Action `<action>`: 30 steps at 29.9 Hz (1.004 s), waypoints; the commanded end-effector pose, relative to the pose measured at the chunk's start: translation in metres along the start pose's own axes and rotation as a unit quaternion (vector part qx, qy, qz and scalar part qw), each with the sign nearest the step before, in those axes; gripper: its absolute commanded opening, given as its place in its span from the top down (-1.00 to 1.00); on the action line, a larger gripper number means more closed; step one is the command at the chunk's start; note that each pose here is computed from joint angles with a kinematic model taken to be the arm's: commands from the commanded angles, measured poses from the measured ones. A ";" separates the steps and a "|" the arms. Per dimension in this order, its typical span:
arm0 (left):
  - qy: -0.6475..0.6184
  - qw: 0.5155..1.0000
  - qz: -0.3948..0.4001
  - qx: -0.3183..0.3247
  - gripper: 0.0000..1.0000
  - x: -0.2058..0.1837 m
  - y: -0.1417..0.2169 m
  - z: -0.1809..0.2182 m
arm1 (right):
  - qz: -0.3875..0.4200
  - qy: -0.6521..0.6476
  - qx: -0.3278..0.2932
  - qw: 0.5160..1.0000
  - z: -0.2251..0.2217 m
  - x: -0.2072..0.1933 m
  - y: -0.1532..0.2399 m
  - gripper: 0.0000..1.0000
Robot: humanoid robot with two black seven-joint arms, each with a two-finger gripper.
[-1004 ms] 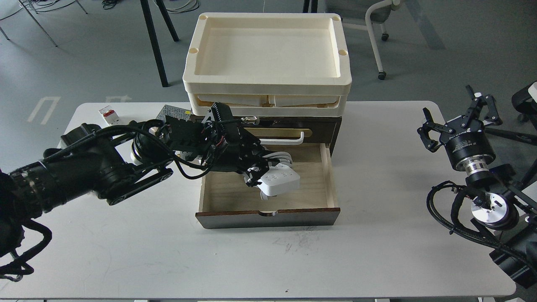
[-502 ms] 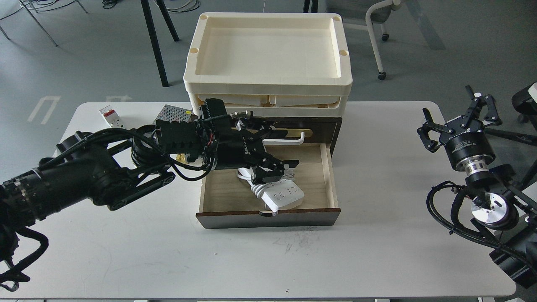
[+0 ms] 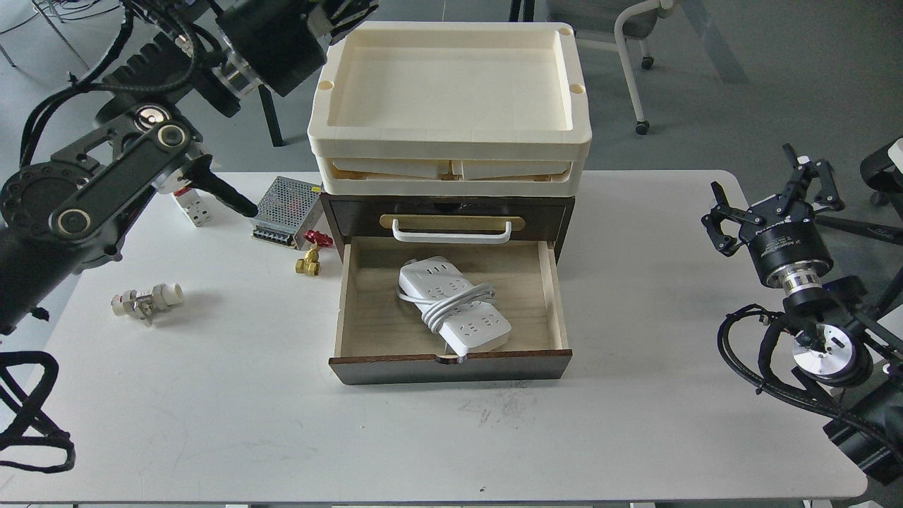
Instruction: Put charging cable into cabinet
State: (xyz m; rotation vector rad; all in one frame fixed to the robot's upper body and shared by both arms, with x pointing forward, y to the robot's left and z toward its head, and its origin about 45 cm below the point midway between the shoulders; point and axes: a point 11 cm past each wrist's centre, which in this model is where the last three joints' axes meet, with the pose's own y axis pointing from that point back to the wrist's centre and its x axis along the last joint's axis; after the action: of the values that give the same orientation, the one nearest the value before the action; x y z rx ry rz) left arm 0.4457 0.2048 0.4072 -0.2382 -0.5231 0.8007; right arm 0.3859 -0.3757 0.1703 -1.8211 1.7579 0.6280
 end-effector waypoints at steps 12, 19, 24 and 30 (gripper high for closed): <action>0.286 0.902 0.324 0.003 -0.95 0.123 0.133 -0.096 | -0.002 -0.001 0.004 1.000 -0.003 -0.002 -0.003 -1.00; 0.299 0.870 0.387 0.060 -0.98 0.106 0.202 -0.141 | 0.004 0.002 0.002 1.000 -0.002 0.001 -0.002 -1.00; 0.316 0.859 0.393 0.089 -0.99 0.081 0.222 -0.164 | -0.001 0.000 0.000 1.000 -0.001 -0.001 -0.003 -1.00; 0.349 0.848 0.387 0.097 -0.99 0.048 0.215 -0.184 | 0.013 0.005 0.011 1.000 -0.009 0.004 -0.006 -1.00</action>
State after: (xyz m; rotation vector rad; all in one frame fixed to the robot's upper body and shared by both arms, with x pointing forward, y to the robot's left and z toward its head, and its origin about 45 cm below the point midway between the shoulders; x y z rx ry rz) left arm 0.4377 0.3967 0.1901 -0.5340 0.3678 1.4675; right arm 0.3902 -0.3788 0.1747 -1.8111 1.7650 0.6166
